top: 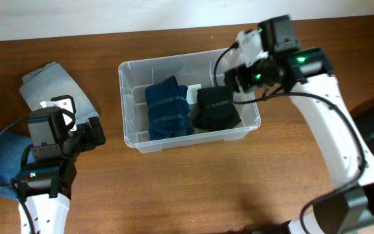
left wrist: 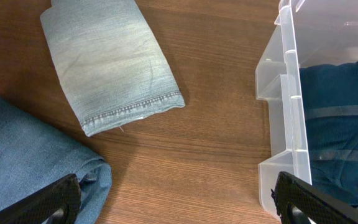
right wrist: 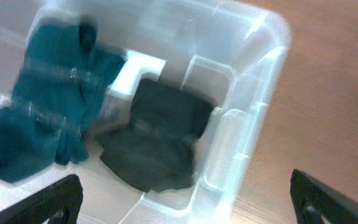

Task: Pack container
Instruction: 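Place the black bundle in the bin beside the teal one, then grasp the second black bundle on the right with the right gripper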

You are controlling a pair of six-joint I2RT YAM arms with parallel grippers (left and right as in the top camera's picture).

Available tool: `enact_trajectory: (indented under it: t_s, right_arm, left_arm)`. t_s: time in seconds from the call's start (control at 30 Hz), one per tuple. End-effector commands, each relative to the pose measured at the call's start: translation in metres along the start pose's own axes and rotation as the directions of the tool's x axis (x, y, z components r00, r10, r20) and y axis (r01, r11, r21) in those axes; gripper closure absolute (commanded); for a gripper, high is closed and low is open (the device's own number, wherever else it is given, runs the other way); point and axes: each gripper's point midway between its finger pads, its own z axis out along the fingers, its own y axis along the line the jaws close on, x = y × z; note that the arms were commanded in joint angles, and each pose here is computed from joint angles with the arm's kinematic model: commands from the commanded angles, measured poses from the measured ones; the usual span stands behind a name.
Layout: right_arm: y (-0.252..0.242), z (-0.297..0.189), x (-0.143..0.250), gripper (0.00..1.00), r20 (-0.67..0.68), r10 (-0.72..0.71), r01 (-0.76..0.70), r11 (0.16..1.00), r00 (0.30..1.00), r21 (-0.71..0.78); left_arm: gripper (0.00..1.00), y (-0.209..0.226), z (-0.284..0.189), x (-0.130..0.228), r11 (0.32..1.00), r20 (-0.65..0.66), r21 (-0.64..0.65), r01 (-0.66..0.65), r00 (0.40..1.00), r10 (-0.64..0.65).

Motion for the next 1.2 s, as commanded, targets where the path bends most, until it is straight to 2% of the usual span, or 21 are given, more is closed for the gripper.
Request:
enact_trajectory:
  t_s: [0.0,0.13,0.27,0.37,0.4,0.5,0.57,0.63,0.77,0.87,1.0,1.17]
  right_arm:
    - [-0.066,-0.046,-0.007,0.01,0.132,0.295,-0.315,0.933,0.946,0.175]
    - [-0.138,-0.064,0.029,0.01,0.171,0.590,-0.614,0.767,0.789,0.184]
    - [-0.205,-0.083,0.089,0.02,0.187,0.763,-0.785,0.592,0.619,0.182]
    - [-0.257,-0.101,0.156,0.02,0.230,0.842,-0.865,0.433,0.488,0.253]
    - [-0.267,-0.104,0.172,0.01,0.241,0.853,-0.877,0.401,0.463,0.265]
    - [-0.302,-0.110,0.238,0.02,0.297,0.901,-0.936,0.246,0.317,0.253]
    - [-0.320,-0.103,0.277,0.02,0.325,0.902,-0.951,0.223,0.284,0.213]
    - [-0.328,-0.090,0.312,0.02,0.333,0.920,-0.975,0.163,0.206,0.153]
    - [-0.336,-0.064,0.347,0.02,0.316,0.937,-0.987,0.118,0.146,0.107]
    - [-0.340,-0.028,0.360,0.02,0.251,0.953,-0.985,0.164,0.172,0.054]
    - [-0.343,0.010,0.377,0.02,0.198,0.966,-0.986,0.163,0.169,0.044]
    - [-0.348,0.032,0.380,0.02,0.192,0.966,-0.983,0.180,0.174,-0.014]
  left_arm:
    - [0.01,0.003,-0.004,-0.009,1.000,0.022,-0.012,0.010,1.000,-0.010]
    - [0.01,0.003,-0.004,-0.009,1.000,0.022,-0.012,0.010,1.000,-0.010]
    - [0.00,0.003,-0.004,-0.009,1.000,0.022,-0.012,0.010,1.000,-0.010]
    - [0.01,0.003,-0.004,-0.009,1.000,0.022,-0.012,0.010,1.000,-0.010]
    - [0.01,0.003,-0.004,-0.009,1.000,0.022,-0.012,0.010,1.000,-0.010]
    - [0.01,0.003,-0.004,-0.009,1.000,0.022,-0.012,0.010,1.000,-0.010]
    - [0.00,0.003,-0.004,-0.009,1.000,0.022,-0.012,0.011,1.000,-0.010]
    - [0.01,0.003,-0.003,-0.008,1.000,0.021,-0.012,0.010,1.000,-0.010]
    - [0.00,0.003,-0.003,-0.008,1.000,0.020,-0.012,0.010,1.000,-0.010]
    - [0.00,0.003,-0.003,-0.008,1.000,0.019,-0.012,0.010,1.000,-0.010]
    - [0.01,0.003,-0.003,-0.008,1.000,0.019,-0.012,0.010,1.000,-0.010]
    - [0.01,0.003,-0.003,-0.008,1.000,0.019,-0.012,0.010,1.000,-0.010]
